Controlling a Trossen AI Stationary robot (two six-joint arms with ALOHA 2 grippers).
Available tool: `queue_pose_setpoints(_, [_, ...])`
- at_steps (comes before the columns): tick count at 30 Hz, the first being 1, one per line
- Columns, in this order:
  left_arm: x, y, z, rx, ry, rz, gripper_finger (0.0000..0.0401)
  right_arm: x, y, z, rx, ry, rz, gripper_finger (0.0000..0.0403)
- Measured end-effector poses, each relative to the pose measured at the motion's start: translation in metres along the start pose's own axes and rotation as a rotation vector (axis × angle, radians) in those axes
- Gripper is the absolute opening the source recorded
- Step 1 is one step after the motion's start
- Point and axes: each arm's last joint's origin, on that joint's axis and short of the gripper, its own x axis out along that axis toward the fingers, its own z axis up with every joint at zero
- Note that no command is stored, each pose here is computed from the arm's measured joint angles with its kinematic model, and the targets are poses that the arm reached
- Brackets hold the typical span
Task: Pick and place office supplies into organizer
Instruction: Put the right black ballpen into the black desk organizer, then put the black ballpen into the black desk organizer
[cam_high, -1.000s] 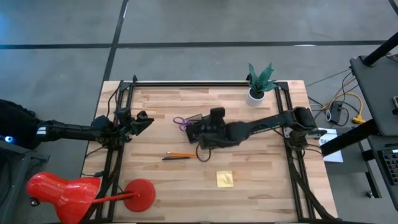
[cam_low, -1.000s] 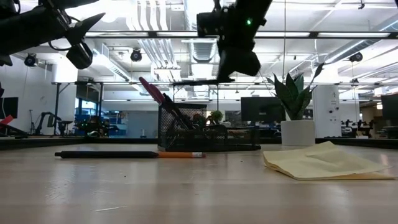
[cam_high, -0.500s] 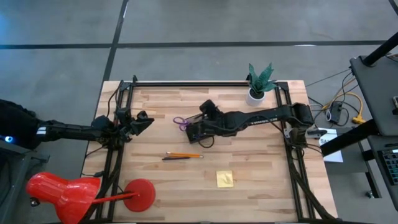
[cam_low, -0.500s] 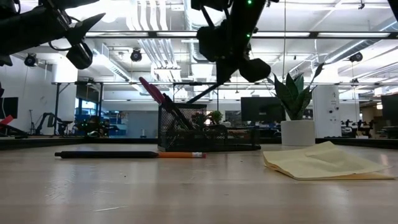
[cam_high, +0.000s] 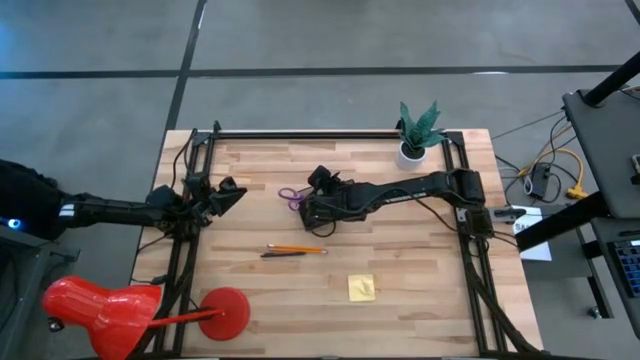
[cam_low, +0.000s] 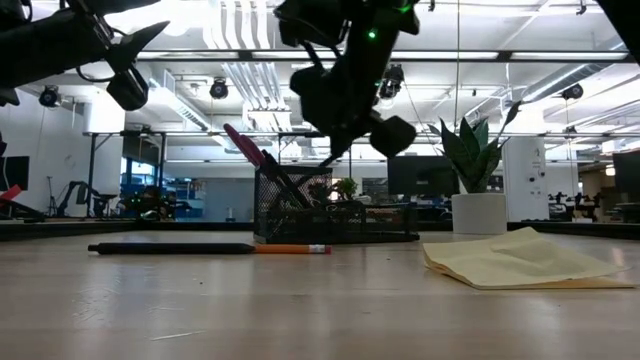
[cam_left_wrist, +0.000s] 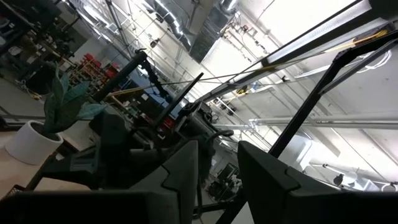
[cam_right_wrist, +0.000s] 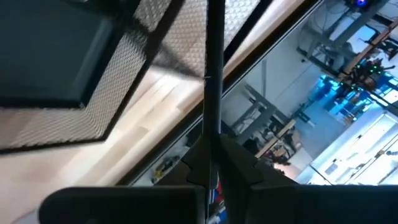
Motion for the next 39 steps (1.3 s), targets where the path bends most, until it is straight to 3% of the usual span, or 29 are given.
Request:
queue_pose_setpoints(11, [0.000,0.000,0.000,0.000,0.000,0.001,0.0099,-0.005,-0.023,0.013,0.111,-0.141,0.019,0.0011])
queue_pose_setpoints(18, [0.000,0.000,0.000,0.000,-0.001,-0.001,0.0099,-0.004,-0.017,0.016,0.157,-0.142,0.059,0.0037])
queue_pose_setpoints(25, [0.000,0.000,0.000,-0.001,-0.003,-0.003,0.0099,-0.003,-0.010,0.011,0.098,-0.088,0.106,0.0074])
queue_pose_setpoints(29, [0.000,0.000,0.000,-0.001,-0.003,-0.003,0.0099,-0.005,-0.010,0.011,0.154,-0.053,0.076,0.0083])
queue_pose_setpoints(32, [0.000,0.000,0.000,-0.001,-0.003,-0.003,0.0099,-0.009,-0.011,0.012,0.233,-0.021,0.040,0.0087])
queue_pose_setpoints(35, [0.000,0.000,0.000,-0.001,-0.002,-0.003,0.0099,-0.015,-0.013,0.012,0.399,-0.034,0.050,0.0091])
queue_pose_setpoints(37, [0.000,0.000,0.000,-0.001,-0.003,-0.003,0.0099,-0.020,-0.015,0.012,0.515,-0.076,0.111,0.0091])
queue_pose_setpoints(39, [0.000,0.000,0.000,-0.001,-0.003,-0.004,0.0099,-0.026,-0.014,0.012,0.650,-0.158,0.290,0.0090])
